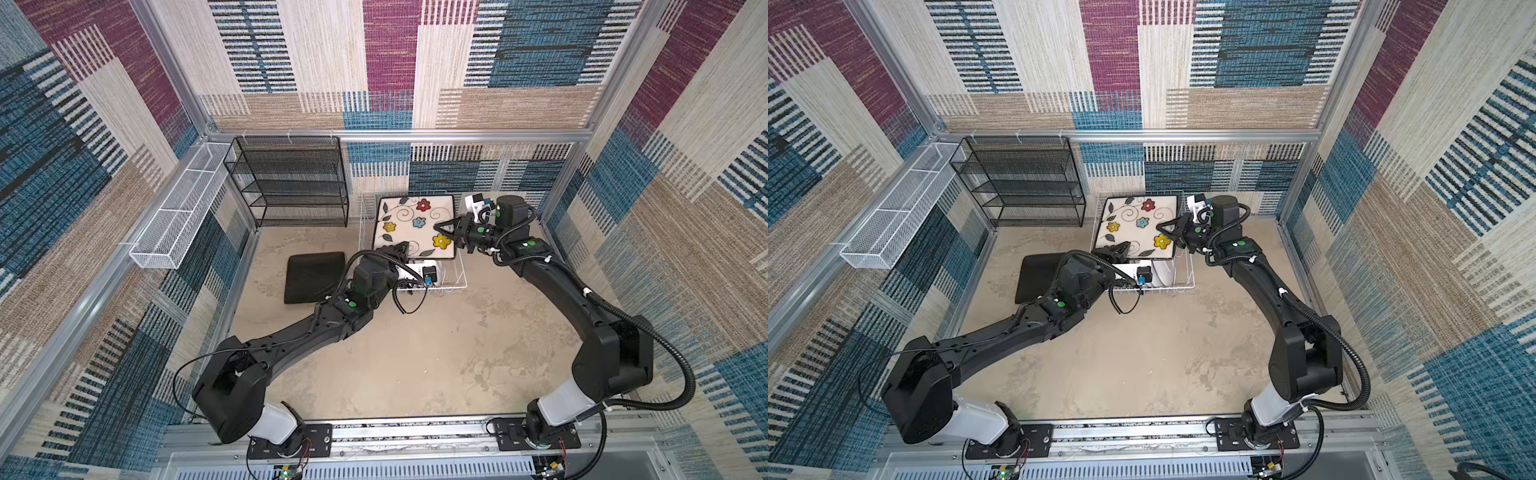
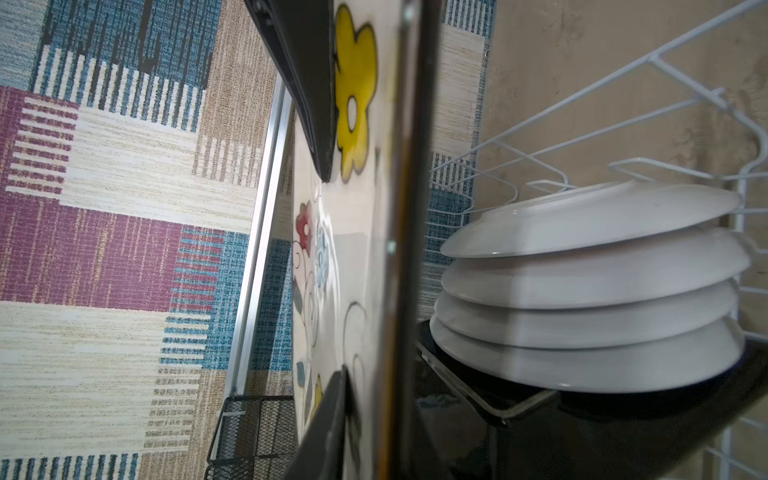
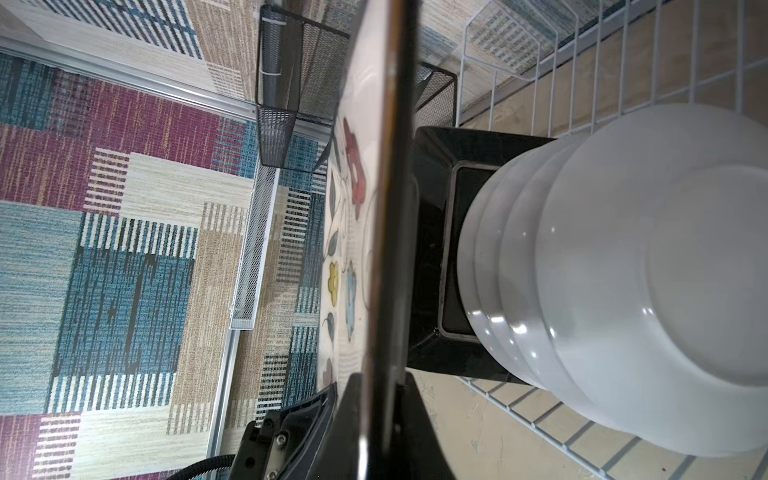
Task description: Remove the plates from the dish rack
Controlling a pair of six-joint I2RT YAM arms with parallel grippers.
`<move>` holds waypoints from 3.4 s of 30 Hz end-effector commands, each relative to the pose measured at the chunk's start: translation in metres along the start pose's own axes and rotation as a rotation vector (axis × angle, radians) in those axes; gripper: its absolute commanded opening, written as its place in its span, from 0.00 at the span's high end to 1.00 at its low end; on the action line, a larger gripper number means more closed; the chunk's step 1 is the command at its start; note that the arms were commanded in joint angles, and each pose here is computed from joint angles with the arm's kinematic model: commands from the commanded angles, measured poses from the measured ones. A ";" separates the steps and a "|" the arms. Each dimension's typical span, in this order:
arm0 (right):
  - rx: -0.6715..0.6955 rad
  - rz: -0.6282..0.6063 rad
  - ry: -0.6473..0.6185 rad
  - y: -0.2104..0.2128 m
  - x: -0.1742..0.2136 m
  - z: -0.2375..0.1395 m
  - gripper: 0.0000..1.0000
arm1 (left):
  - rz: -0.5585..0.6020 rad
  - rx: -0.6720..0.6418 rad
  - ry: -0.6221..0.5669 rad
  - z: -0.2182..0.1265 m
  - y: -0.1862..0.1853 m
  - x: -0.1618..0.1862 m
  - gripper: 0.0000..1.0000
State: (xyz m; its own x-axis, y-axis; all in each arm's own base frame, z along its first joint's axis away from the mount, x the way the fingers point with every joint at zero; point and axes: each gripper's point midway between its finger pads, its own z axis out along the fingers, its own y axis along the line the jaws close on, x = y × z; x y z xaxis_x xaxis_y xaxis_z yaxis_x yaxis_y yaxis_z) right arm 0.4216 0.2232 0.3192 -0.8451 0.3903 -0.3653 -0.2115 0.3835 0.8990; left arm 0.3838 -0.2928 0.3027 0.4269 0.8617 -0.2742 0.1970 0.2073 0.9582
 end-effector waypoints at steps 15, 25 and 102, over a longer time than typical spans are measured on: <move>-0.173 -0.141 -0.154 0.045 -0.039 -0.046 1.00 | -0.220 -0.111 0.020 -0.016 0.035 0.006 0.11; -0.155 -0.140 -0.294 0.041 -0.057 -0.070 1.00 | -0.499 -0.044 0.008 -0.040 0.040 0.007 0.01; -0.201 -0.201 -0.011 0.003 -0.018 -0.042 0.98 | -2.027 1.154 -0.112 0.043 0.030 -0.040 1.00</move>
State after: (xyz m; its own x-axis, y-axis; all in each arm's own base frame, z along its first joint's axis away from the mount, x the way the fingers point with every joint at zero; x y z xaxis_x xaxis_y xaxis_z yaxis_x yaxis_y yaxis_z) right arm 0.4272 0.1702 0.3225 -0.7887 0.3918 -0.4738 -0.3627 0.3258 0.8731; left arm 0.4164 -0.3350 0.3218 -0.9083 -0.0772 -0.4112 0.3881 0.2115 -0.8970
